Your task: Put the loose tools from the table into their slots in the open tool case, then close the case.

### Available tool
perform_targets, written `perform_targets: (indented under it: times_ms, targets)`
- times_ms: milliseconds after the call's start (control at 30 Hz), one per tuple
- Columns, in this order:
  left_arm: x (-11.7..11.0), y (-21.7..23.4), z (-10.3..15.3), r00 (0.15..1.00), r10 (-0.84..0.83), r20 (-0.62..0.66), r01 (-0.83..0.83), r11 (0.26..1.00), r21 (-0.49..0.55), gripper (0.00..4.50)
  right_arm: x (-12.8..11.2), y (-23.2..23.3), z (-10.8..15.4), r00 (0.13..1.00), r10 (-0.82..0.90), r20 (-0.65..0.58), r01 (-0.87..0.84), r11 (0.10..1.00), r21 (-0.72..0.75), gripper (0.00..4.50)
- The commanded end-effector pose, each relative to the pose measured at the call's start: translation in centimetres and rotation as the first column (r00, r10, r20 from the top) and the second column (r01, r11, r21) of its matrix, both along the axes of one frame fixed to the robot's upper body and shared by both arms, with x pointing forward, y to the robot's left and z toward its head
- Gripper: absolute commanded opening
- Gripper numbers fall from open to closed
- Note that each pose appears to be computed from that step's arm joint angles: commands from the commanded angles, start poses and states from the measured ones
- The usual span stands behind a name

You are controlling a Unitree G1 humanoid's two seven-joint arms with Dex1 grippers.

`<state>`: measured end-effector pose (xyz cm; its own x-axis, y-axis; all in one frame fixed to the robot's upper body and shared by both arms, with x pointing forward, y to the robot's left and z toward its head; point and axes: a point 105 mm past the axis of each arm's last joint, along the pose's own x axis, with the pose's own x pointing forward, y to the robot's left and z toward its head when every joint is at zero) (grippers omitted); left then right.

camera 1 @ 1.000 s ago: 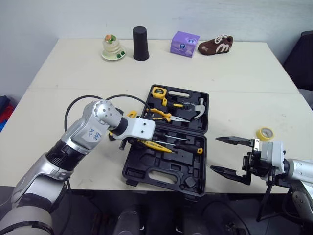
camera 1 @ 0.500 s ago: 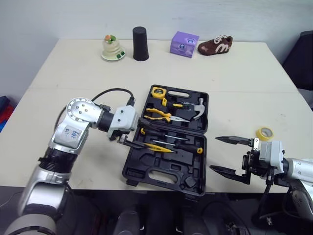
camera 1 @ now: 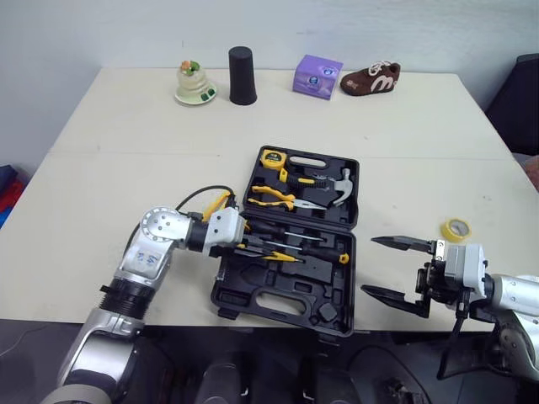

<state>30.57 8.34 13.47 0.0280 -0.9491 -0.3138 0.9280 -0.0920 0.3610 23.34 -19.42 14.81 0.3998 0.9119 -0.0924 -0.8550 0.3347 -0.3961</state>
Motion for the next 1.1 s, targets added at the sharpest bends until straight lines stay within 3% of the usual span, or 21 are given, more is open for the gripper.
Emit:
perform_targets:
  times_ms: [33, 200, 533, 700, 833, 967, 1067, 1100]
  targets:
    - [0.2, 0.1, -0.6, 0.999, 0.009, 0.032, -0.010, 1.000, 0.025, 0.04, -0.3, -0.4, -0.1, 1.000, 0.004, 0.027, -0.004, 1.000, -0.001, 4.50]
    - [1.1, 0.2, -1.0, 0.997, 0.077, -0.002, -0.077, 0.997, -0.027, 0.04, -0.9, -0.9, -0.8, 1.000, 0.000, 0.021, 0.000, 1.000, -0.002, 4.50]
    - [0.7, 0.8, -4.0, 0.997, 0.061, -0.054, -0.054, 0.991, 0.123, 0.04, -1.3, -1.3, -1.3, 0.999, -0.022, 0.030, 0.022, 1.000, -0.001, 4.50]
    - [1.8, 1.8, -6.4, 0.974, 0.190, -0.121, -0.156, 0.957, 0.243, 0.04, -1.1, -1.4, -1.4, 0.999, -0.027, 0.036, 0.028, 1.000, -0.004, 4.50]
    - [1.6, 1.9, -7.0, 0.964, 0.210, -0.163, -0.161, 0.948, 0.273, 0.04, -0.9, -1.2, -1.1, 0.999, -0.027, 0.042, 0.027, 1.000, -0.004, 4.50]
    - [1.4, 1.7, -6.1, 0.976, 0.175, -0.128, -0.141, 0.961, 0.237, 0.04, -0.5, -1.2, -0.8, 0.998, -0.029, 0.046, 0.030, 0.999, -0.011, 4.50]
    - [2.2, 1.3, -3.6, 0.978, 0.201, -0.064, -0.193, 0.974, 0.115, 0.04, -0.1, -1.7, -0.2, 0.997, -0.045, 0.055, 0.047, 0.999, -0.019, 4.50]
    - [2.5, 1.0, -1.3, 0.966, 0.236, -0.101, -0.238, 0.971, -0.004, 0.04, 0.1, -2.2, 0.2, 0.996, -0.078, 0.033, 0.078, 0.997, -0.004, 4.50]
